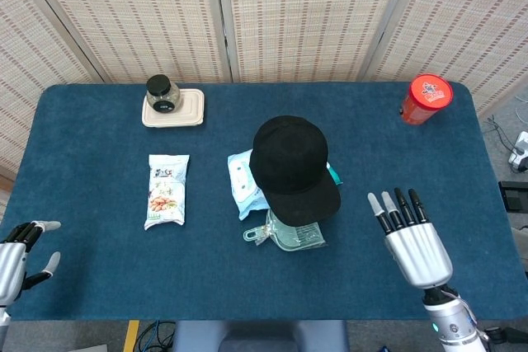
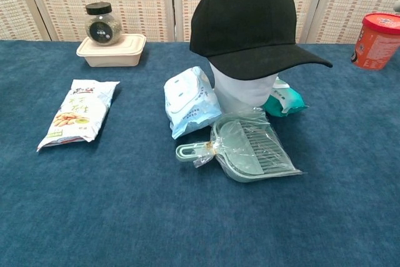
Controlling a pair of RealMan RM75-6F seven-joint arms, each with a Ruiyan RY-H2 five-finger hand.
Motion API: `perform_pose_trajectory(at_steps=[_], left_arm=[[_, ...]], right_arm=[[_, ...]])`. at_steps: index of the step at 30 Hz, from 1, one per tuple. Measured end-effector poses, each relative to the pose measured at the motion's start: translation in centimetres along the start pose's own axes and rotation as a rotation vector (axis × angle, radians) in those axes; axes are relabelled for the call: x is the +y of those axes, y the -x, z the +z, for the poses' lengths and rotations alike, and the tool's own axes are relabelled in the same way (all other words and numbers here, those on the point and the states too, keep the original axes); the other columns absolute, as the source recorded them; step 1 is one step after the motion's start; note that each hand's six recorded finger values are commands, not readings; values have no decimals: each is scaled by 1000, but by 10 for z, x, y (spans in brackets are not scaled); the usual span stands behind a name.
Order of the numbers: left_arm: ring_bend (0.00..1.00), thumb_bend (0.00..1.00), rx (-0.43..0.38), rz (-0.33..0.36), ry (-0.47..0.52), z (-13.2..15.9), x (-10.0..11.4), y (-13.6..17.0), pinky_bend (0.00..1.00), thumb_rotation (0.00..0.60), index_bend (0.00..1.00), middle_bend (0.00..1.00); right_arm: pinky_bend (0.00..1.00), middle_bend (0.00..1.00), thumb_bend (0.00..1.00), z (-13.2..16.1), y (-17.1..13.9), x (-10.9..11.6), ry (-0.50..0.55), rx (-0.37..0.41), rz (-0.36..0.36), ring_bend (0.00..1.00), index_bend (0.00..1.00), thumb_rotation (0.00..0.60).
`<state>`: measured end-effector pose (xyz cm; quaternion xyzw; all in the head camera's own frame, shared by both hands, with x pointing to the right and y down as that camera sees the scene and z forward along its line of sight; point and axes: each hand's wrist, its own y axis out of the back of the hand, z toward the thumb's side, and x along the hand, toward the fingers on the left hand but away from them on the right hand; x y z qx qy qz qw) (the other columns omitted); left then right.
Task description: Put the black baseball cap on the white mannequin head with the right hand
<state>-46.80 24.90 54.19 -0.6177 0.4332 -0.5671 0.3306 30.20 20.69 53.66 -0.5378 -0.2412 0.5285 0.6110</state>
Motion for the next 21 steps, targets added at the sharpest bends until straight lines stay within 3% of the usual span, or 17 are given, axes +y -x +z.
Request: perform_pose_trajectory(at_steps=[11,17,21], left_arm=[[263,329,-6,40,12,-2,4,-3,509,600,315,328],[263,329,4,45,5,-5,4,-5,509,600,316,328],[263,328,4,48,4,-4,5,-5,509,600,316,328]], right_arm=[[161,220,210,-55,-24,-33,262,-169,69,141,192,600],[161,222,214,-88,-37,-53,321,-267,91,141,215,600],[161,227,226,-97,-37,-55,353,-293,85,141,234,600]])
